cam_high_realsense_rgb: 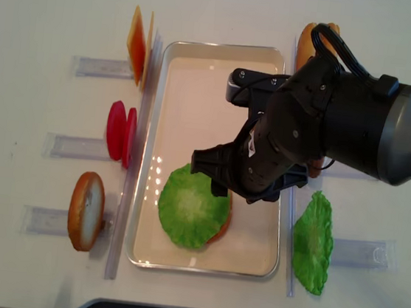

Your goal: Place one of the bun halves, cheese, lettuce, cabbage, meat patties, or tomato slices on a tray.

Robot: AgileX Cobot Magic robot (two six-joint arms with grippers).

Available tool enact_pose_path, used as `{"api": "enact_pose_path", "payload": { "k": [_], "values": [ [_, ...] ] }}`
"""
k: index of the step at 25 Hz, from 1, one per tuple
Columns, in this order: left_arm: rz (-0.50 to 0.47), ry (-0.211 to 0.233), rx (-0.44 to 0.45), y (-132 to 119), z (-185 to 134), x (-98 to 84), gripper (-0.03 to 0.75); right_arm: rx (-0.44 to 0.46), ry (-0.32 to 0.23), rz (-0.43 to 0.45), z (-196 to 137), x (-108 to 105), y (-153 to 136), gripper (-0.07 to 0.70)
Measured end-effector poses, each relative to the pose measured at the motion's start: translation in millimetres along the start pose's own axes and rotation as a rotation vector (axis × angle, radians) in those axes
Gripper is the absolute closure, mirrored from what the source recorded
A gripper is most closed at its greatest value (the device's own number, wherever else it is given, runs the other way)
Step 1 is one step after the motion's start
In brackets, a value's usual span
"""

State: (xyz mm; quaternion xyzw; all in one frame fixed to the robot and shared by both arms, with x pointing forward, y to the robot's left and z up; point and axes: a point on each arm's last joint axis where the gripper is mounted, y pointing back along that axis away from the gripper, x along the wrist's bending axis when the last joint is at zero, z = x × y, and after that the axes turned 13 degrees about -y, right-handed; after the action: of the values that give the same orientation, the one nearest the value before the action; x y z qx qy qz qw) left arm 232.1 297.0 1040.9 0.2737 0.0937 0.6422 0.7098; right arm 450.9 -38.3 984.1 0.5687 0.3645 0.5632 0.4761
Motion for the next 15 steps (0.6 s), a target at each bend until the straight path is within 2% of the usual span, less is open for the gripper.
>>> {"api": "enact_pose_path", "payload": {
  "k": [4,10,15],
  "values": [
    [0.000,0.000,0.000,0.0,0.0,0.0,0.722,0.006,0.023,-0.067,3.9,2.5,12.0,0.190],
    [0.000,0.000,0.000,0.0,0.0,0.0,0.722,-0.025,0.054,-0.074,13.1,16.6,41.5,0.190],
    [0.000,0.000,0.000,0.0,0.0,0.0,0.722,-0.043,0.088,-0.111,22.5,18.9,71.5,0.190]
  ]
}}
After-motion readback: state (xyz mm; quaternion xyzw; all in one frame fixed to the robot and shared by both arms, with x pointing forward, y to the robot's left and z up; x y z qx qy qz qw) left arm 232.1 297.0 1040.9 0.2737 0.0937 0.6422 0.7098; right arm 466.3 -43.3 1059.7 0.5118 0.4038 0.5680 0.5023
